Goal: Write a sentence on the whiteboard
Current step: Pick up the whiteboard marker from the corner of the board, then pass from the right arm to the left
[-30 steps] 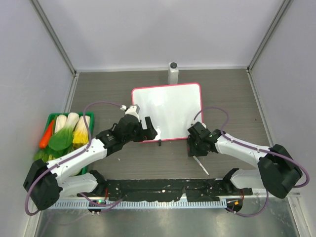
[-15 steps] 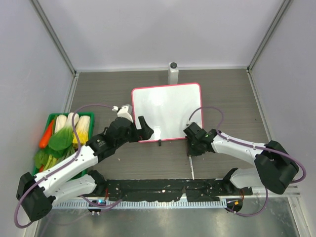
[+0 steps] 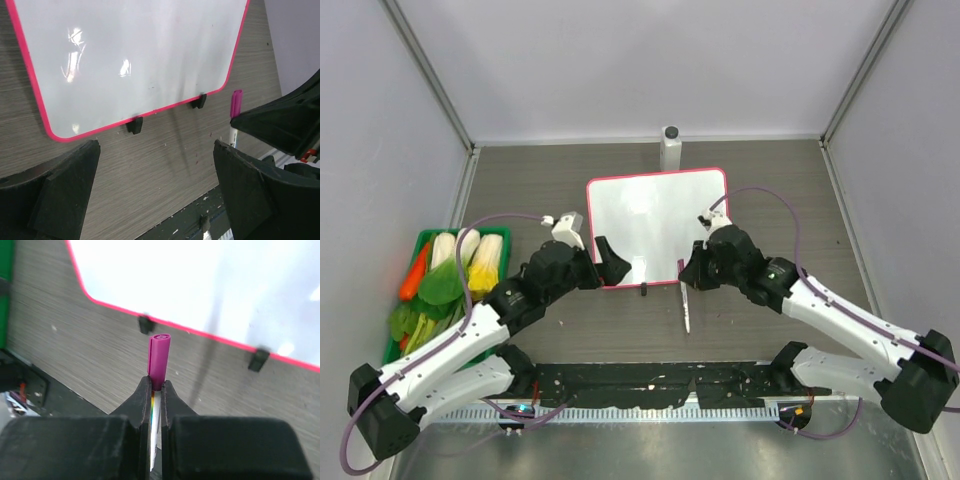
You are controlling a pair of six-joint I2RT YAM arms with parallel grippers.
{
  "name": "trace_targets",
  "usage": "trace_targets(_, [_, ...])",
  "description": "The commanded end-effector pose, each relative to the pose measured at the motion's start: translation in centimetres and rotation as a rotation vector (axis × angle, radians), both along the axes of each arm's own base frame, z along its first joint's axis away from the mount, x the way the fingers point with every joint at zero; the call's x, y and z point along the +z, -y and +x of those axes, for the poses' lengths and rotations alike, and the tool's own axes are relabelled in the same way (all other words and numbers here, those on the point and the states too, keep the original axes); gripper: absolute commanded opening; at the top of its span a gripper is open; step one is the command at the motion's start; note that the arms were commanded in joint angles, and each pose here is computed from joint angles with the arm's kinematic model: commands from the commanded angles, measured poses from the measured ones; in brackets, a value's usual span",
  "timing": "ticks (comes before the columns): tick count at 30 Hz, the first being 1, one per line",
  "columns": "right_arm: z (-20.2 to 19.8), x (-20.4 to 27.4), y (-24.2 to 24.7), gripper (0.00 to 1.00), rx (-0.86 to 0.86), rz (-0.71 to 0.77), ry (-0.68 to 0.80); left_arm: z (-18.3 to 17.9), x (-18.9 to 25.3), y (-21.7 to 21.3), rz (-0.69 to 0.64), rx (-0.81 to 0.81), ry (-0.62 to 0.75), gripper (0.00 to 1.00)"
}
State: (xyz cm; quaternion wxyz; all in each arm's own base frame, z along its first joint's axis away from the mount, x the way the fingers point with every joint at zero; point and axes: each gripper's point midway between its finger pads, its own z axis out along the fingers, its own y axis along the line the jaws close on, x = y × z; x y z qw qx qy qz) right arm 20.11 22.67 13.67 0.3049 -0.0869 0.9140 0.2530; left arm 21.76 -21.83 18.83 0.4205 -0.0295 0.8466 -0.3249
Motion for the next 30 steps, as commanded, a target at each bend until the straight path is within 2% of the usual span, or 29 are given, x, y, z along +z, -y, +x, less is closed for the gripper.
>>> trace_targets(1, [3.2, 8.1, -1.9, 0.01, -0.041, 0.215, 0.267, 0.5, 2.9, 2.7, -0.080, -0.103, 0.061, 1.00])
trace_targets(7, [4.5, 13.7, -1.1, 0.01, -0.126, 0.364, 0.459, -0.4, 5.5, 7.6, -0.194, -0.331, 0.064, 0.97])
trace_targets(14, [5.0, 16.5, 0.5, 0.01, -0.240, 0.463, 0.521, -1.7, 9.0, 11.7, -0.359, -0.560, 0.128, 0.89])
trace_targets(18, [5.0, 17.0, 1.4, 0.01, -0.288, 0.483, 0.533, -2.3, 8.9, 13.0, -0.405, -0.639, 0.108, 0.82])
trace_targets(24, [5.3, 18.1, 2.1, 0.01, -0.319, 0.501, 0.551, -2.9, 6.8, 14.6, -0.386, -0.700, 0.054, 0.70])
trace_targets(27, [5.5, 18.2, 1.8, 0.01, -0.313, 0.498, 0.547, -2.9, 6.3, 15.2, -0.384, -0.713, 0.039, 0.53])
trace_targets(30, [5.7, 18.0, 1.7, 0.01, -0.312, 0.498, 0.538, -2.7, 6.0, 15.5, -0.387, -0.711, 0.027, 0.30])
